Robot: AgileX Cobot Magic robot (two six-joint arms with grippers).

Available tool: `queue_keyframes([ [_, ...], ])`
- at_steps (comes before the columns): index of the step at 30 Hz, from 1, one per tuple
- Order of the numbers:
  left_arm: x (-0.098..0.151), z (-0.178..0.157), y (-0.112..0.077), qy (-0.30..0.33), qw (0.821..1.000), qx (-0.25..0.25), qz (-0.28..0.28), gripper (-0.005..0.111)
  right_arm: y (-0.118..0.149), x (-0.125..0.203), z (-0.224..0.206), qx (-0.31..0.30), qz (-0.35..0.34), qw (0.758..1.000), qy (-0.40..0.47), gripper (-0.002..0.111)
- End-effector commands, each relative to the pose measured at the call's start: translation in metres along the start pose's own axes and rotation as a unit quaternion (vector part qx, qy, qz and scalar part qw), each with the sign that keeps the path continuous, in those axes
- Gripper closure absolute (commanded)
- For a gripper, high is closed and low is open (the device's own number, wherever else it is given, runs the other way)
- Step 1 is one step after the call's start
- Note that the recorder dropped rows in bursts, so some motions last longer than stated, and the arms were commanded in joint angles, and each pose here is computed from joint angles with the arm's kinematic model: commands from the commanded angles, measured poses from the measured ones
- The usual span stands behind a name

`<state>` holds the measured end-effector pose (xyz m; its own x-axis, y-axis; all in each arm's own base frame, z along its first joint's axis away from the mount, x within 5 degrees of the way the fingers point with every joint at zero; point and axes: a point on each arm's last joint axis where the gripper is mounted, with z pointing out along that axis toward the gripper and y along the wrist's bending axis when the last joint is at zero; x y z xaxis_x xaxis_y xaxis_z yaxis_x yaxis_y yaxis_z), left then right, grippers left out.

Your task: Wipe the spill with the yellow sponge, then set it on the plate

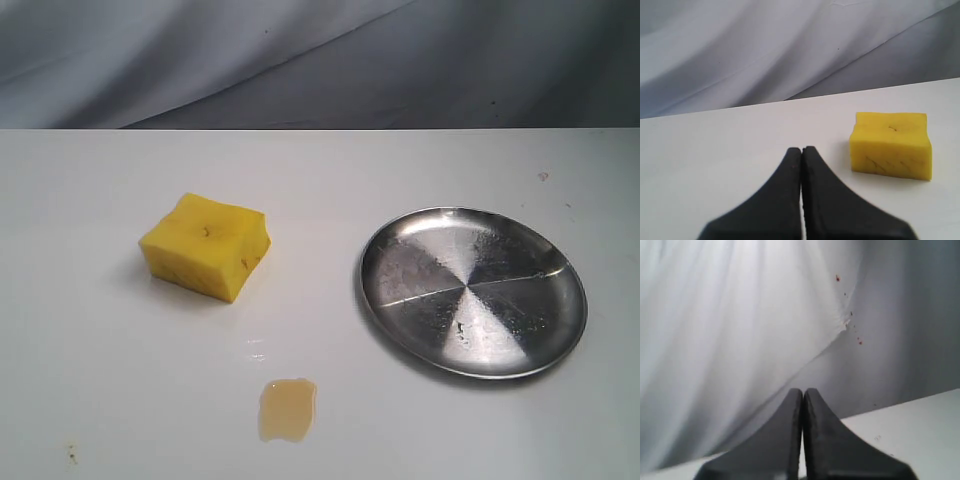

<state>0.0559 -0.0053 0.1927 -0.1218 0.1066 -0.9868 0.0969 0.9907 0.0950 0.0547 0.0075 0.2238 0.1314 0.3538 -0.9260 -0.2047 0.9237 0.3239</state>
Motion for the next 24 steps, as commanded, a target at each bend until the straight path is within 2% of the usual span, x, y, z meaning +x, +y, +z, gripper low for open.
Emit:
queue_keyframes([
  [1, -0.002, 0.0, 0.0, -0.006, 1.0, -0.001, -0.003, 0.107, 0.004, -0.016, -0.001, -0.006, 0.055, 0.998, -0.028, 0.108],
  [7, -0.002, 0.0, 0.0, -0.006, 1.0, -0.001, -0.003, 0.107, 0.023, -0.04, 0.034, -0.015, 0.022, 0.995, 0.099, 0.108],
  [12, -0.002, 0.0, 0.0, -0.006, 1.0, -0.001, -0.003, 0.107, 0.054, -0.034, 0.094, -0.077, -0.05, 0.969, 0.23, 0.108],
  [18, -0.002, 0.0, 0.0, -0.006, 1.0, -0.001, -0.003, 0.107, 0.136, 0.012, 0.18, -0.196, -0.146, 0.897, 0.369, 0.108],
  [24, -0.002, 0.0, 0.0, -0.006, 1.0, -0.001, -0.003, 0.107, 0.199, 0.077, 0.251, -0.224, -0.159, 0.83, 0.486, 0.108],
])
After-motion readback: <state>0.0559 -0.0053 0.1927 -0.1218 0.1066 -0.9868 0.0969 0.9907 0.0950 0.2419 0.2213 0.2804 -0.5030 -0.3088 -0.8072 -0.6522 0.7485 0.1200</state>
